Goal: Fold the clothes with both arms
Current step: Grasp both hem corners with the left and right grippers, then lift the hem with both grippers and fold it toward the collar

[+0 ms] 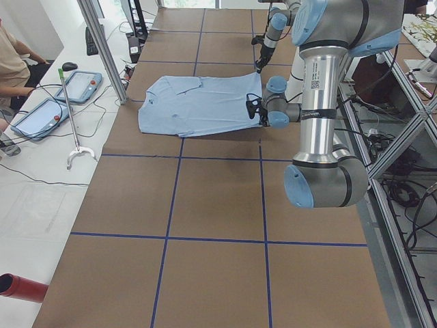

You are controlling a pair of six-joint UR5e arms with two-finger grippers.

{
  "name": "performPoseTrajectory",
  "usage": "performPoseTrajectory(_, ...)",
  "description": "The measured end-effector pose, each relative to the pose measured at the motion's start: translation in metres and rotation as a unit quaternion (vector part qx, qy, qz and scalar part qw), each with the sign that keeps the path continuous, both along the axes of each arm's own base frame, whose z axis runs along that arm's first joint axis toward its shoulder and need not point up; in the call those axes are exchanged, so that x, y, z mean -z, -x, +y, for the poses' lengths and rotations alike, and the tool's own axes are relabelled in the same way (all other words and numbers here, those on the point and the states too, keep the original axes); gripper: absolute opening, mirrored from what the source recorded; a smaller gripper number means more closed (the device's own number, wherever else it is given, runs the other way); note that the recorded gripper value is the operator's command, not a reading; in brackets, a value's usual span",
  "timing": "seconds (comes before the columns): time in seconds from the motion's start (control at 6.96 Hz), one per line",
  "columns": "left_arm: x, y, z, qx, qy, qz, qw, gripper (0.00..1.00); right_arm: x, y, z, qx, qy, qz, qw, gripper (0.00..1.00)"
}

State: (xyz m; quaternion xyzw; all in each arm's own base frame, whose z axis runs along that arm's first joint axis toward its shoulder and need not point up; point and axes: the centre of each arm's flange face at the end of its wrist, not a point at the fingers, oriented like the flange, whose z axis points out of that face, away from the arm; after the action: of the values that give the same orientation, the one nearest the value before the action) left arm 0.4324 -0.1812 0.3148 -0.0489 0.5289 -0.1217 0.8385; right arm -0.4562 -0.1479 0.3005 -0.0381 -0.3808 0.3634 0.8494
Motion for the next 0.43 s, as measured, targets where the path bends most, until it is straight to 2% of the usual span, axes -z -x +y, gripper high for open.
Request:
performPoseTrajectory(0.29, 0.025, 0.004, 0.036, -0.018, 0.04, 0.015, 0.9989, 0.0, -0.002, -0.027, 0.023, 0.027, -0.001, 0.0, 0.9996, 0.0)
performPoseTrajectory(0.43, 0.031, 0.006, 0.039, -0.018, 0.047, 0.005, 0.9987, 0.0, 0.005, -0.04, 0.015, 0.023, -0.004, -0.008, 0.9997, 0.0)
